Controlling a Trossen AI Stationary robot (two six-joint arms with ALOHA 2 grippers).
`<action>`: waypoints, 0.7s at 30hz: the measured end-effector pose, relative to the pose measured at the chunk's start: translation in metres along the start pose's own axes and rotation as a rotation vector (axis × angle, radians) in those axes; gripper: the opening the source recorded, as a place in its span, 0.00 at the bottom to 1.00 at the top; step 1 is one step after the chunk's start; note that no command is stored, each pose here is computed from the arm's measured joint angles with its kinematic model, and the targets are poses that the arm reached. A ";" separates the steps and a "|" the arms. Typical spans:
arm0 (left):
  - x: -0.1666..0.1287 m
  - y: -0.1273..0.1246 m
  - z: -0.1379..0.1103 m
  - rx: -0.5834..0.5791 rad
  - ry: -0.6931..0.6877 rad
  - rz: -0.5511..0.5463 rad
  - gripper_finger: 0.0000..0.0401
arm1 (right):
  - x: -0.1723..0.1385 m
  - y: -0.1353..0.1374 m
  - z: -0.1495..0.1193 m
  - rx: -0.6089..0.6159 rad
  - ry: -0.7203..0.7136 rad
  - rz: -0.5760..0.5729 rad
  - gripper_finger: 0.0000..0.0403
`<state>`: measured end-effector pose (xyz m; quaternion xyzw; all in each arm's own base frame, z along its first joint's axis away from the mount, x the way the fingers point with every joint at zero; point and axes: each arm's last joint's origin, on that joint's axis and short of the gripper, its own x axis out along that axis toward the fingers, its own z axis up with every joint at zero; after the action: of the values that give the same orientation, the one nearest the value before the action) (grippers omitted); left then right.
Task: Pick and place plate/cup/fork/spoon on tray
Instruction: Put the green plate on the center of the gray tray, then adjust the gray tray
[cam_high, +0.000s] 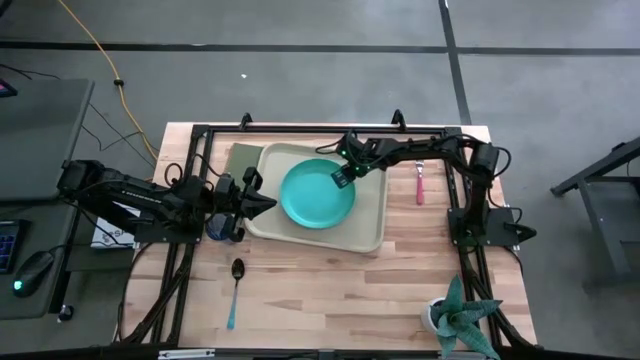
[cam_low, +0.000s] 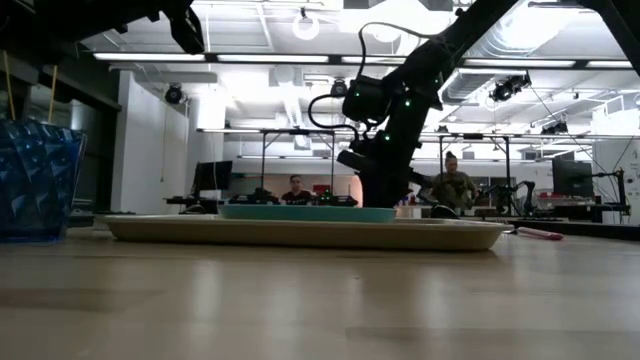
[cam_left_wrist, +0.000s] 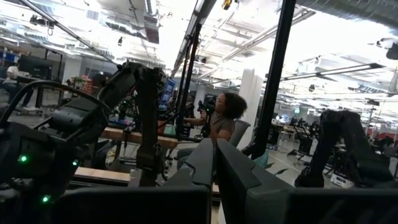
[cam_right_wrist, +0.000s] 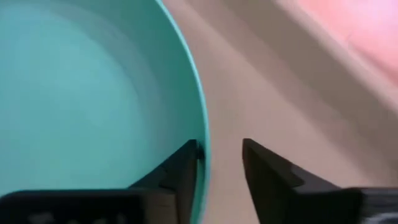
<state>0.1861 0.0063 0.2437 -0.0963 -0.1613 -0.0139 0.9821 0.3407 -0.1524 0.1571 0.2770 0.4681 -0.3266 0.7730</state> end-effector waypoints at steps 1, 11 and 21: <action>0.000 0.000 0.000 0.000 0.000 0.000 0.00 | -0.003 0.000 0.001 -0.020 -0.003 -0.013 0.33; 0.000 0.000 -0.001 -0.002 0.013 0.003 0.00 | -0.074 -0.004 -0.012 -0.168 0.001 -0.210 0.45; 0.000 0.001 -0.004 -0.004 0.037 0.008 0.00 | -0.094 -0.005 -0.095 -0.224 -0.148 -0.108 0.44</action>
<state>0.1872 0.0064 0.2402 -0.0984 -0.1428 -0.0120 0.9848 0.2525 -0.0627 0.2029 0.1385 0.4576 -0.3330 0.8127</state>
